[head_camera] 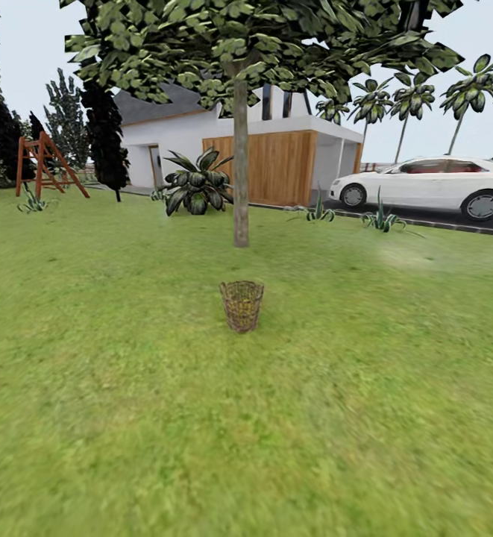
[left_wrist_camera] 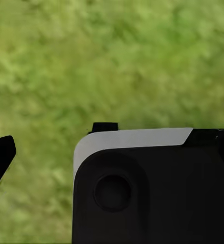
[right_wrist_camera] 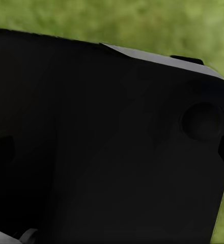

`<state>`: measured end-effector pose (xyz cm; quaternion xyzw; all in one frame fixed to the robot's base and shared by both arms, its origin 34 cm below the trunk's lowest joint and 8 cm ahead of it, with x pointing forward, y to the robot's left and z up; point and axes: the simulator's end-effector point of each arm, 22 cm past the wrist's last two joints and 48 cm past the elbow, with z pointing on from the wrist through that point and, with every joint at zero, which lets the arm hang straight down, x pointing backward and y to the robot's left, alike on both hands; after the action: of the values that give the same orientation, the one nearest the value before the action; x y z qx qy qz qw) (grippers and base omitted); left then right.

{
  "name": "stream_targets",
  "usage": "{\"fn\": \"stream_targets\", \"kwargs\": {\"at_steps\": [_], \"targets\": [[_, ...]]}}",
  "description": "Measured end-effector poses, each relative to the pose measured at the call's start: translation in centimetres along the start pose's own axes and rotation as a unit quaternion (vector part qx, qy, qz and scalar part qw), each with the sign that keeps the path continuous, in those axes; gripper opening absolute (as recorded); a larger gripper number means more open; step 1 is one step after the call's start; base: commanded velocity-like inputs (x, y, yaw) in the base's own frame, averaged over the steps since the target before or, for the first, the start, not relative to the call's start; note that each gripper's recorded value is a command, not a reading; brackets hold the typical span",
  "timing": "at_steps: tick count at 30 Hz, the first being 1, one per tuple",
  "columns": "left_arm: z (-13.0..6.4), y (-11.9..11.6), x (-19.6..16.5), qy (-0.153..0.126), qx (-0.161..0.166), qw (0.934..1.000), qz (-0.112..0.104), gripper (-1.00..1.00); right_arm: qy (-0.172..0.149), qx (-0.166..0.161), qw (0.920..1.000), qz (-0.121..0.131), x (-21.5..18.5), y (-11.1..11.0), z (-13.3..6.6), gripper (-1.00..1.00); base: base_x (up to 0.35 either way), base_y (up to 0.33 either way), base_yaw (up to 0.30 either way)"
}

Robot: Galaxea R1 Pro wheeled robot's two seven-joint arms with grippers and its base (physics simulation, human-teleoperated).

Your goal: Take the three Easter eggs out of the wicker basket on the lawn in the garden, then place them on the lawn next to a single tree (choose any tree) so that all three eggs are next to the same tree and none are left in the basket.

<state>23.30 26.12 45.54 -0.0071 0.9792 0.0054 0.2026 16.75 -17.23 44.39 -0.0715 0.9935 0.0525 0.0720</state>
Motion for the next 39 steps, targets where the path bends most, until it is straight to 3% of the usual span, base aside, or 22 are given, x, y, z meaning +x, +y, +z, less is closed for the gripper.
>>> {"fn": "stream_targets", "kwargs": {"at_steps": [27, 39], "targets": [[0.01, 0.02, -0.07, -0.002, 0.0, 1.0, 0.0, 1.0, 0.0, 0.0, 1.0, 0.0, 0.01, 0.0, 0.0, 1.0, 0.243, 0.249, -0.007], [0.01, 0.02, -0.15, -0.003, 0.0, 1.0, 0.0, 1.0, 0.0, 0.0, 1.0, 0.001, 0.04, 0.0, 0.0, 1.0, 0.219, 0.275, -0.213]]}}
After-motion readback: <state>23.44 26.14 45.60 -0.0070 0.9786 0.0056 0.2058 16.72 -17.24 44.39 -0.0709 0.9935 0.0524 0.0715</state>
